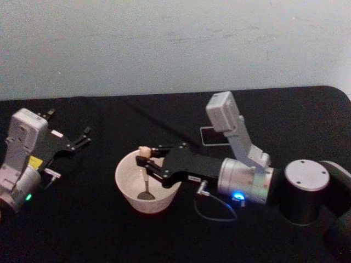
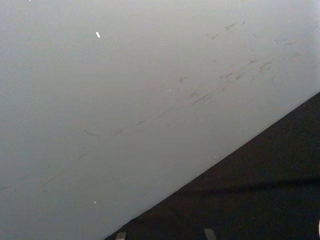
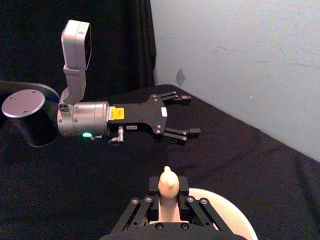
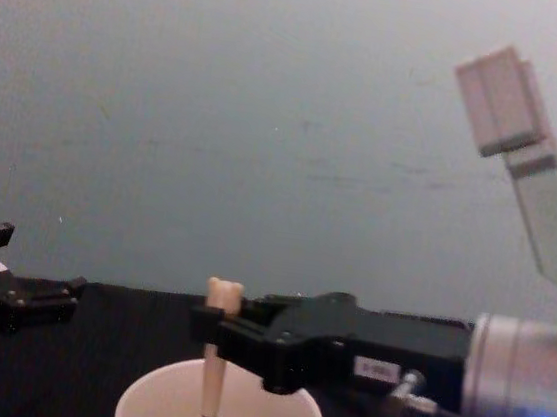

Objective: Pick up the stirring spoon with one hand, stir inside the cup, then place it back in its original position.

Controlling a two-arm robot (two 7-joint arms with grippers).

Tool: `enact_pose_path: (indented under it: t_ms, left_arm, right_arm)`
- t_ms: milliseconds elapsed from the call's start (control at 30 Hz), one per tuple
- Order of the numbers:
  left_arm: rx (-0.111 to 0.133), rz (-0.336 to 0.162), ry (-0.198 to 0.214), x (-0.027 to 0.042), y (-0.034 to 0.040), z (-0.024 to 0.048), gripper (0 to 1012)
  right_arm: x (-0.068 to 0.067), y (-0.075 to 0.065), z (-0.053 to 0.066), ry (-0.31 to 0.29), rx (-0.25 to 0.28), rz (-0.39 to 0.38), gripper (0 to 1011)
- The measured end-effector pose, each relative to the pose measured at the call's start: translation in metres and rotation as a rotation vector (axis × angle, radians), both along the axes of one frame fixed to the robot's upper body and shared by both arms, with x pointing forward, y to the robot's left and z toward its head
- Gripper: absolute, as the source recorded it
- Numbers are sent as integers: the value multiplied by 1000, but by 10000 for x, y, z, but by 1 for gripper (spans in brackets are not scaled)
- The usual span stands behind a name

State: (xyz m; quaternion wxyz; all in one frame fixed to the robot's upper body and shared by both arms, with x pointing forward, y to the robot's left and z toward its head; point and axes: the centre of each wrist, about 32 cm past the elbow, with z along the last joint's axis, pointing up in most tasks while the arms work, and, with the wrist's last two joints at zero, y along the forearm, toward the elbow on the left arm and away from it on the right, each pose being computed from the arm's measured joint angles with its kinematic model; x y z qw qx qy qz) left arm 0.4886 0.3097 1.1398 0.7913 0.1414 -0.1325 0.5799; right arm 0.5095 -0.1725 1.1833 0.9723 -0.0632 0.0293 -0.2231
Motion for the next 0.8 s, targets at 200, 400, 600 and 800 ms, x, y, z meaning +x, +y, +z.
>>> enact_pose_path:
  t_ms: [200,400,600,800]
  left_arm:
    - [0,0,0,0,0,0,1001]
    - [0,0,0,0,0,0,1002]
    - [0,0,0,0,0,0,1001]
    - [0,0,0,0,0,0,1001]
  right_arm:
    - [104,165,2,-10,-2,-15,211]
    - [237,247,2,0,10,-50,211]
    - [381,235,37,1,21,-113,211]
    - [445,140,64,-6,23,-150,211]
